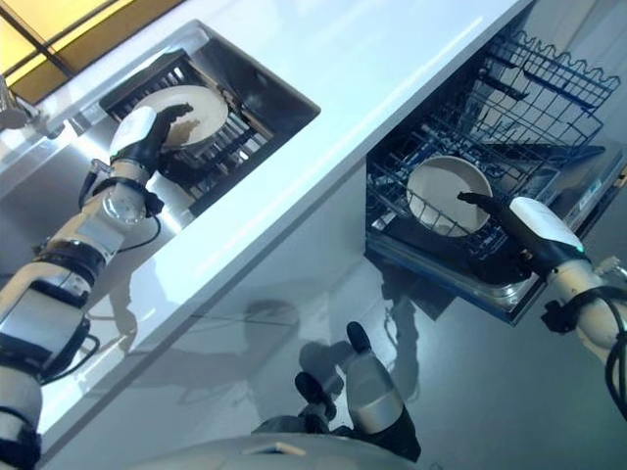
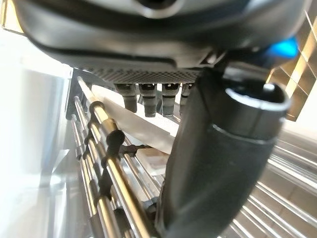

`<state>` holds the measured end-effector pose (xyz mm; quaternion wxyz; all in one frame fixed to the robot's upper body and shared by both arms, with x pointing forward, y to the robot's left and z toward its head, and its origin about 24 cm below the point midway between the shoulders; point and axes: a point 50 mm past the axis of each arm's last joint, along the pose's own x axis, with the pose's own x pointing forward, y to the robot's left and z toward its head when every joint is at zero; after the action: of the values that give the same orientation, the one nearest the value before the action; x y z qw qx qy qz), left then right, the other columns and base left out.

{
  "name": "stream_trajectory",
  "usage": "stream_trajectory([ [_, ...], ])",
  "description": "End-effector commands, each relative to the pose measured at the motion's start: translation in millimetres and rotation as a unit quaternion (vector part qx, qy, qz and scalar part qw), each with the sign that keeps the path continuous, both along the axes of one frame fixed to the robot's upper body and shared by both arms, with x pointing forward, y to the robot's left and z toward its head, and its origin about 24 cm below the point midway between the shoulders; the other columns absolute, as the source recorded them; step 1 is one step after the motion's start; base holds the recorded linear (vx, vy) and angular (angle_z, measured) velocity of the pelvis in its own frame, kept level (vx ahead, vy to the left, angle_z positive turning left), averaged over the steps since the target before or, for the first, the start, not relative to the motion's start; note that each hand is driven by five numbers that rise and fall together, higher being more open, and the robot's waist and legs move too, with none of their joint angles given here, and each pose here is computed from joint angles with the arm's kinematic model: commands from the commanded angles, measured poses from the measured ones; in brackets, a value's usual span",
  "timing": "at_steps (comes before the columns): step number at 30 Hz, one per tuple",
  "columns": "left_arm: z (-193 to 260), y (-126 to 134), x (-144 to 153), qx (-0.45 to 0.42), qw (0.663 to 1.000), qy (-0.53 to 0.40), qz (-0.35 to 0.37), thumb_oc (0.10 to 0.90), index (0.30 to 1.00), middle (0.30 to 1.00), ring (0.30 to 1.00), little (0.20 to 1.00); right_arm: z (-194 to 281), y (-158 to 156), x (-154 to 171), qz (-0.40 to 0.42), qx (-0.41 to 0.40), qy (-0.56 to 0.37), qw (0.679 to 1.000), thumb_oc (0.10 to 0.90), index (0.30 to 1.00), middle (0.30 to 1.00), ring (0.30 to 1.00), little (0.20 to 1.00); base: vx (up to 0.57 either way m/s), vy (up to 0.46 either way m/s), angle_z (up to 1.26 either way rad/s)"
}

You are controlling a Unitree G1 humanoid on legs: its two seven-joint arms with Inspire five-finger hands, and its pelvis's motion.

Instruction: Pick up plates and place into dishwasher.

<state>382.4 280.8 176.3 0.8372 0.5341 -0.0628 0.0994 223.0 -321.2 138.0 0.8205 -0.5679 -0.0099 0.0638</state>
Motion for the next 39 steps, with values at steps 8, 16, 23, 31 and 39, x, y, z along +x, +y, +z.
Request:
stream_trajectory([
  [8, 90, 42, -5, 0.068, 0.984, -0.102, 0.126, 0.800, 0.900, 0.900, 0.900, 0.900, 67, 17, 26, 0.034, 0.029, -0.167, 0.985, 0.800, 0.900, 0.900, 0.900, 0.900, 0.00, 0.024, 0.03],
  [16, 109, 40, -3, 0.084, 0.985, -0.091, 0.121, 0.800, 0.900, 0.900, 0.900, 0.900, 77, 22, 35, 0.036, 0.021, -0.179, 0.983, 0.800, 0.900, 0.900, 0.900, 0.900, -0.02, -0.007, -0.04],
  [23, 118, 40, -3, 0.064, 0.987, -0.088, 0.119, 0.100, 0.300, 0.300, 0.300, 0.200, 83, 26, 37, 0.039, 0.015, -0.187, 0.981, 0.800, 0.900, 0.900, 0.900, 0.900, 0.00, 0.019, 0.00],
  [31, 124, 42, -5, 0.059, 0.988, -0.083, 0.119, 0.100, 0.300, 0.300, 0.300, 0.200, 88, 24, 35, 0.041, 0.004, -0.195, 0.980, 0.800, 0.900, 0.900, 0.900, 0.900, 0.00, 0.007, -0.01],
  [39, 118, 45, -5, 0.057, 0.989, -0.066, 0.121, 0.100, 0.300, 0.300, 0.300, 0.200, 95, 22, 33, 0.040, -0.022, -0.188, 0.981, 0.800, 0.900, 0.900, 0.900, 0.900, 0.01, 0.021, 0.01],
])
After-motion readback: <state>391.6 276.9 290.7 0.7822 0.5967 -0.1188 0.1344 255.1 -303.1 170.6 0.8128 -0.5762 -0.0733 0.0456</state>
